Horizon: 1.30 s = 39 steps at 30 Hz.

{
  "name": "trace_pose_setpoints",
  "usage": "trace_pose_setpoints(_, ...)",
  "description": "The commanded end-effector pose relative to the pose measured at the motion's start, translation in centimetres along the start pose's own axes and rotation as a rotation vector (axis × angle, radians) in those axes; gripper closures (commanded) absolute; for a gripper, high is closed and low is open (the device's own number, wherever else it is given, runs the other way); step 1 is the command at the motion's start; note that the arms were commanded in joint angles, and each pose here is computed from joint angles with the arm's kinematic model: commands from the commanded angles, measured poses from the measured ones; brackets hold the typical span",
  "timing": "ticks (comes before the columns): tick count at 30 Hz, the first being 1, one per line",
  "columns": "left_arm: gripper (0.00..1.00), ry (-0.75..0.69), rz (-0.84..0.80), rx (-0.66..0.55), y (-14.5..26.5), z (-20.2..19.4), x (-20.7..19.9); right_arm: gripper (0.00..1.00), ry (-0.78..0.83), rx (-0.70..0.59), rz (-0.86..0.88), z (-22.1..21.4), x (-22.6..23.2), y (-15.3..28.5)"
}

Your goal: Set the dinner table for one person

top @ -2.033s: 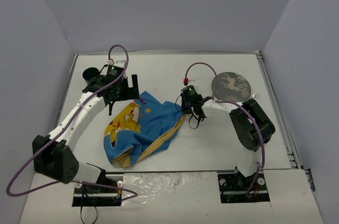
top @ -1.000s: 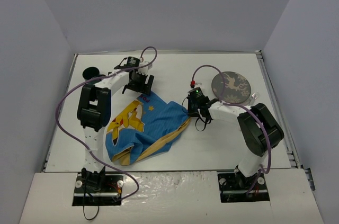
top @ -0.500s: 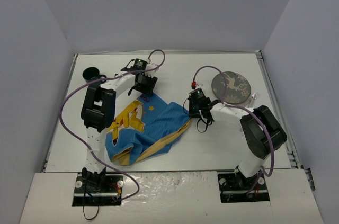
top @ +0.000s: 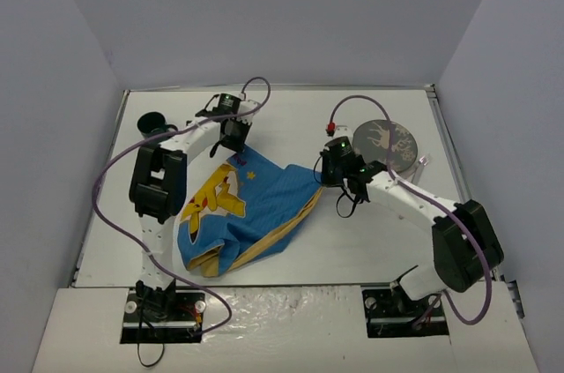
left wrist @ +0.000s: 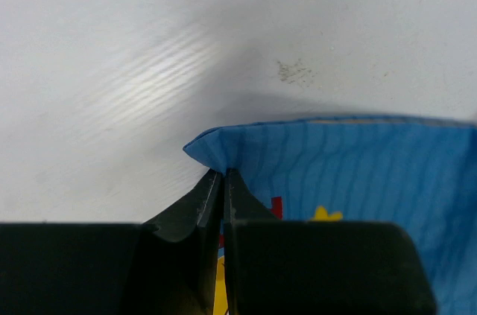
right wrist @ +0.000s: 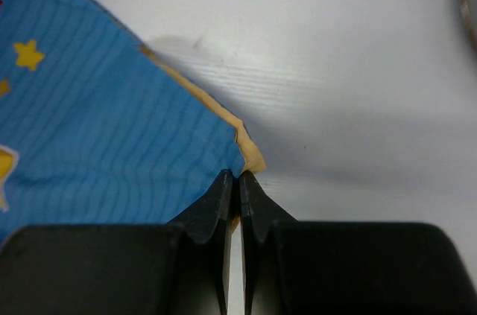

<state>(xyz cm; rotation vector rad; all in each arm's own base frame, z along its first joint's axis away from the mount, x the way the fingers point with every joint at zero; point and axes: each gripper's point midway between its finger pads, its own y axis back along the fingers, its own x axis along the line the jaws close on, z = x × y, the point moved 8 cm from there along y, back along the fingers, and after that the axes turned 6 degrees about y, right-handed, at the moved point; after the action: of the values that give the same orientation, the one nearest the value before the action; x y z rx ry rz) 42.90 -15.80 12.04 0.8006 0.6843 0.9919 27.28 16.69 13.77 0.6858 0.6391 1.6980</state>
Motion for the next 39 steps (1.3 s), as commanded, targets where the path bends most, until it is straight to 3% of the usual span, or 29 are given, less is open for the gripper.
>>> trace_pose_setpoints(1,1.0,-0.055,0.064,-0.397,13.6,7.4,0.2,1.0,0.038,-0.289,-0.018,8.1,-0.1,7.1)
trace_pose_setpoints(8,1.0,-0.048,0.139,-0.719,27.2,9.3,-0.2,1.0,0.124,-0.498,0.0,13.0,-0.4,15.3)
trace_pose_setpoints(14,1.0,-0.048,0.208,-0.936,37.3,7.6,-1.2,1.0,0.2,-0.638,0.115,14.8,0.1,21.3)
trace_pose_setpoints(24,1.0,-0.106,0.254,-1.124,48.9,1.7,-3.8,1.0,0.322,-0.766,0.431,15.8,2.3,28.9)
trace_pose_setpoints(29,1.0,-0.142,0.323,-1.151,52.4,-1.0,-4.2,1.0,0.359,-0.725,0.655,15.4,4.2,30.6)
trace_pose_setpoints(34,1.0,-0.18,0.392,-1.121,54.0,-1.6,-4.0,1.0,0.313,-0.683,0.759,15.5,5.2,31.2)
trace_pose_setpoints(39,1.0,-0.189,0.414,-0.977,49.2,2.1,-2.3,1.0,0.173,-0.585,0.682,15.5,5.3,27.9)
